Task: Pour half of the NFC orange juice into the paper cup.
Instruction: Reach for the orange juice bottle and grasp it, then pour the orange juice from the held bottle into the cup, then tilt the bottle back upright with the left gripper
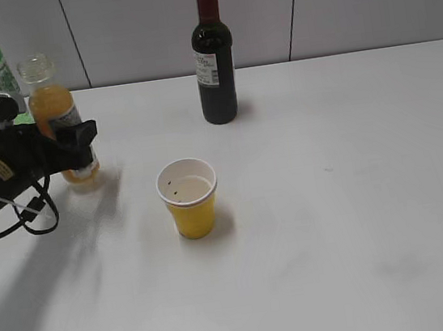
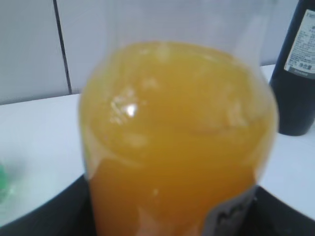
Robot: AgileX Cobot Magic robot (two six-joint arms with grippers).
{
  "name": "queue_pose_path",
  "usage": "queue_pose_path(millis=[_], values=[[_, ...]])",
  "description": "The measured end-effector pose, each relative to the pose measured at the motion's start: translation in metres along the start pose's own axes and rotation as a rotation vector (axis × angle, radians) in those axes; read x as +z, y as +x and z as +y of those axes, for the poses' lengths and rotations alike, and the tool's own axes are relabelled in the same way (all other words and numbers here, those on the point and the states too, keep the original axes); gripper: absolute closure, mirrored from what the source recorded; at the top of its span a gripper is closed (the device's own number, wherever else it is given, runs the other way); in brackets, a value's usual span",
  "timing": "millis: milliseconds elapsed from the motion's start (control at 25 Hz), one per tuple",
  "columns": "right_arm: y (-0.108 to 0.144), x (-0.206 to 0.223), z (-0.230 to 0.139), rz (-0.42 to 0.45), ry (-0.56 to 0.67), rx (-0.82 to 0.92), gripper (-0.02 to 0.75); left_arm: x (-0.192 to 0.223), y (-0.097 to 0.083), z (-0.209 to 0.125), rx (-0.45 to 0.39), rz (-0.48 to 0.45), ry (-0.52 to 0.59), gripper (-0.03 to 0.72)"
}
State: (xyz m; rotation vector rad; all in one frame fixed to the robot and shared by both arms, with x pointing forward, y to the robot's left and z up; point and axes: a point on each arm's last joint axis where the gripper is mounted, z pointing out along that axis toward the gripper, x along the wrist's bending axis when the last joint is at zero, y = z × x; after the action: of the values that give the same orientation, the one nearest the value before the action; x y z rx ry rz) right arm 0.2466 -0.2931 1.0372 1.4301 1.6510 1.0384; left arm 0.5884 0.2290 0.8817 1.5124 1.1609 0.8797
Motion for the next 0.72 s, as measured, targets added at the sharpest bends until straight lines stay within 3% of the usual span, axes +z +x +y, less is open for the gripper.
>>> queue_pose_path(millis=[240, 480, 720], values=[[0.0, 0.0, 0.0, 0.0, 0.0, 0.0, 0.174, -0.027, -0.011, 0.019, 0.1, -0.01, -0.017, 0.214], [0.0, 0.0, 0.0, 0.0, 0.0, 0.0, 0.174, -0.042, -0.035, 0.034, 0.266, -0.027, 0.01, 0.214], [0.0, 0.0, 0.0, 0.0, -0.001, 0.0, 0.174, -0.044, -0.043, 0.031, 0.445, -0.008, 0.066, 0.214]])
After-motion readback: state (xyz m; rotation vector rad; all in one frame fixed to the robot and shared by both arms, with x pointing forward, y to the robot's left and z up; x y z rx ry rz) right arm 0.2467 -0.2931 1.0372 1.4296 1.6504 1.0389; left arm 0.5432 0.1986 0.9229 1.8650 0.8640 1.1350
